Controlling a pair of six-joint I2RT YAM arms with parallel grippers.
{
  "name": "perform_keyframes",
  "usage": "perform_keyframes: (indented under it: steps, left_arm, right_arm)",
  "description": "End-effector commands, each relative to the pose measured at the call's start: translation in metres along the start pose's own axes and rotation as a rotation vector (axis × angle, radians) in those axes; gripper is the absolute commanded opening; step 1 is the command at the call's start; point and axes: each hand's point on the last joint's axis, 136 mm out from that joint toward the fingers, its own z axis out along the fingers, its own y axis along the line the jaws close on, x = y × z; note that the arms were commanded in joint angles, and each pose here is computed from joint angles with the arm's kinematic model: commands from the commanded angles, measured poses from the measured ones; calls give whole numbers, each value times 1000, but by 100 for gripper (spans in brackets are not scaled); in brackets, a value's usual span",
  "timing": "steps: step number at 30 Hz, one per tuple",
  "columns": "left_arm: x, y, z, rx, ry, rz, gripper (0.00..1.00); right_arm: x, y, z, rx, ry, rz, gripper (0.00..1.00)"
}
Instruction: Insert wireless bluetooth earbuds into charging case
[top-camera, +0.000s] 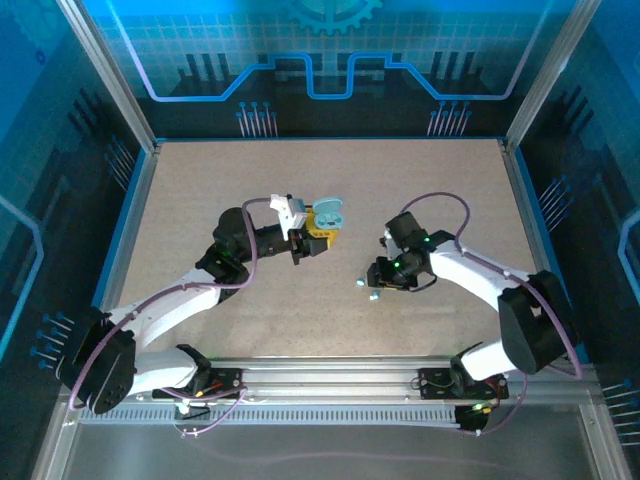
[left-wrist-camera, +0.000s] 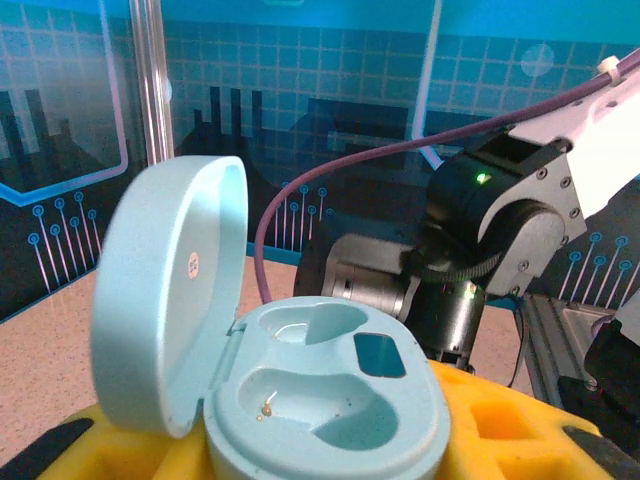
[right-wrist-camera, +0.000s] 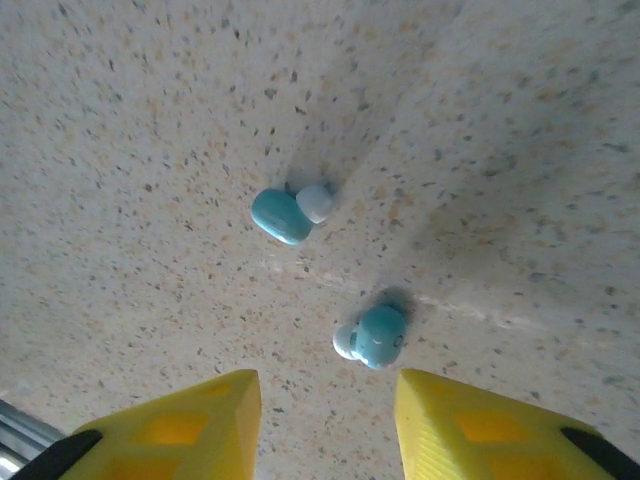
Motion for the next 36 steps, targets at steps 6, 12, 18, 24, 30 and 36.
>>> perform_keyframes:
  steps: [6, 12, 18, 24, 30, 36]
  left_arm:
    - [-9, 0, -6, -14, -24, 30, 34]
    - [-11, 0, -8, -19, -23, 33, 34]
    - [-10, 0, -9, -19, -19, 32, 34]
    - [-10, -1, -9, -17, -18, 28, 34]
    - [-10, -1, -9, -18, -17, 27, 34]
    - [-9, -1, -8, -12, -17, 21, 34]
  right_arm:
    - [-43, 33, 9, -7, -21, -208, 43]
    - [-56, 40, 28, -1, 45, -268, 43]
    - [-56, 41, 43, -1, 101, -283, 42]
    - [-43, 31, 54, 26, 165, -265, 43]
    - [-30, 25, 52, 46, 193, -260, 43]
    - [-19, 24, 48, 46, 212, -255, 42]
